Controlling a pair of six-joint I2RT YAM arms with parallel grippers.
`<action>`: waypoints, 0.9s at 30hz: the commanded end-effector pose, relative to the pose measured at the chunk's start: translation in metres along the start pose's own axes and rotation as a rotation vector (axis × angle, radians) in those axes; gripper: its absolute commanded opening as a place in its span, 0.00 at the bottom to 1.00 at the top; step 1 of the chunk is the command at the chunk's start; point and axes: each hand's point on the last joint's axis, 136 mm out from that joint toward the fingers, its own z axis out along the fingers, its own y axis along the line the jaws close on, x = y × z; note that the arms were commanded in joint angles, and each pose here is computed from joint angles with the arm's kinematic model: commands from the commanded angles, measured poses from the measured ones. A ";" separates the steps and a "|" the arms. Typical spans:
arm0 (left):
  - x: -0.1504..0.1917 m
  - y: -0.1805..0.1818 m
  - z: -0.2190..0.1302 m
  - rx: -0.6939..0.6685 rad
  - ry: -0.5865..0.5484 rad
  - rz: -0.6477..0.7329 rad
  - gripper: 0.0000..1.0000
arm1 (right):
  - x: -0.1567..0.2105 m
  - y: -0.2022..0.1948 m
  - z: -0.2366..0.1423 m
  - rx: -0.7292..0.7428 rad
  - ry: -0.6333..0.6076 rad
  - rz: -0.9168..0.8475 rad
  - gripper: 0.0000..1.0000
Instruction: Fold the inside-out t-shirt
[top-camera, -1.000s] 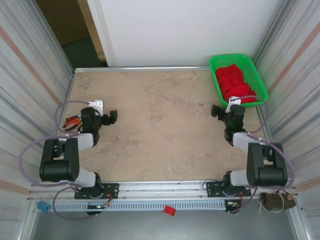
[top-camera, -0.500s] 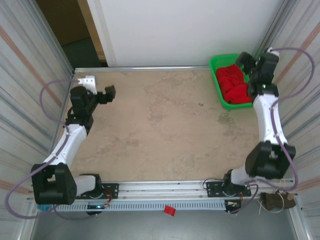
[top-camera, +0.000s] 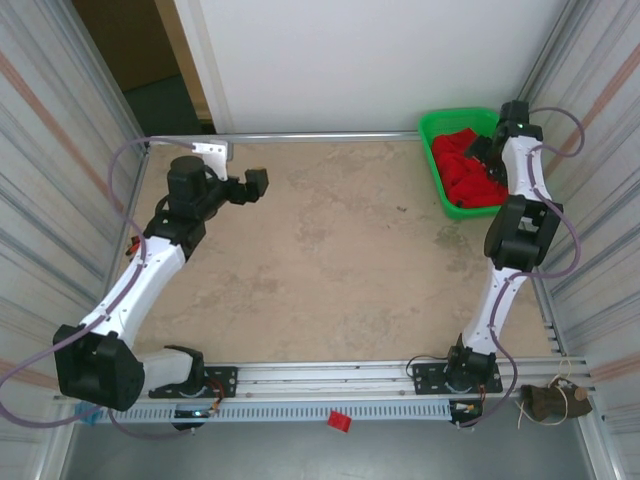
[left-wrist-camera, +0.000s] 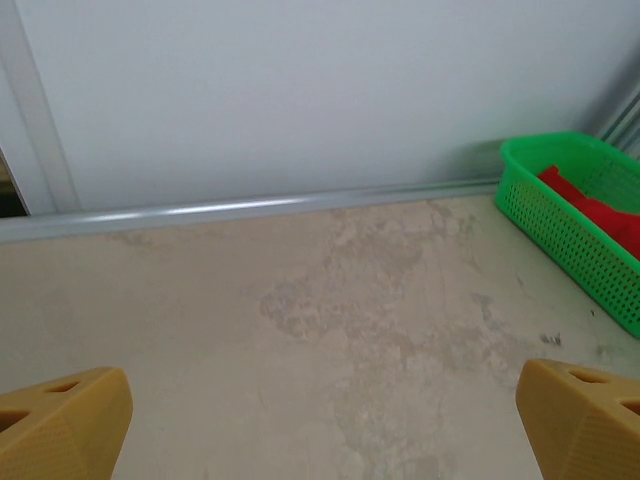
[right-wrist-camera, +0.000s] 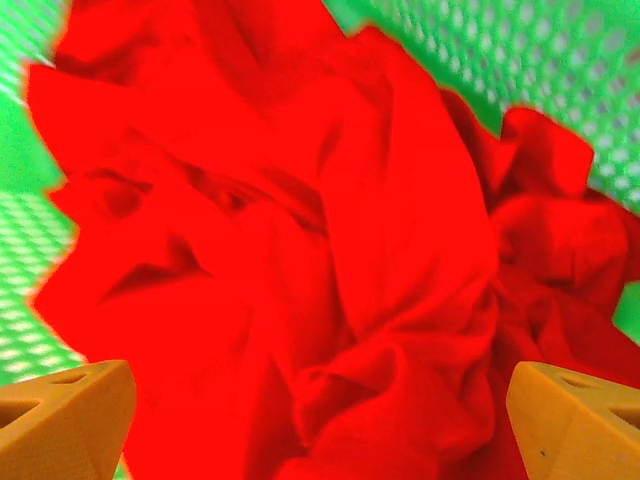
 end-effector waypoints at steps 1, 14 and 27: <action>0.010 -0.004 0.003 0.023 0.026 -0.025 0.99 | 0.018 -0.001 -0.006 0.059 0.041 -0.024 0.95; 0.010 -0.023 -0.001 0.058 0.022 -0.017 0.99 | -0.018 0.056 -0.072 -0.423 -0.032 0.072 0.00; 0.018 -0.027 0.010 0.057 0.042 -0.085 0.99 | 0.056 0.219 -0.422 -1.251 -0.304 -0.377 0.00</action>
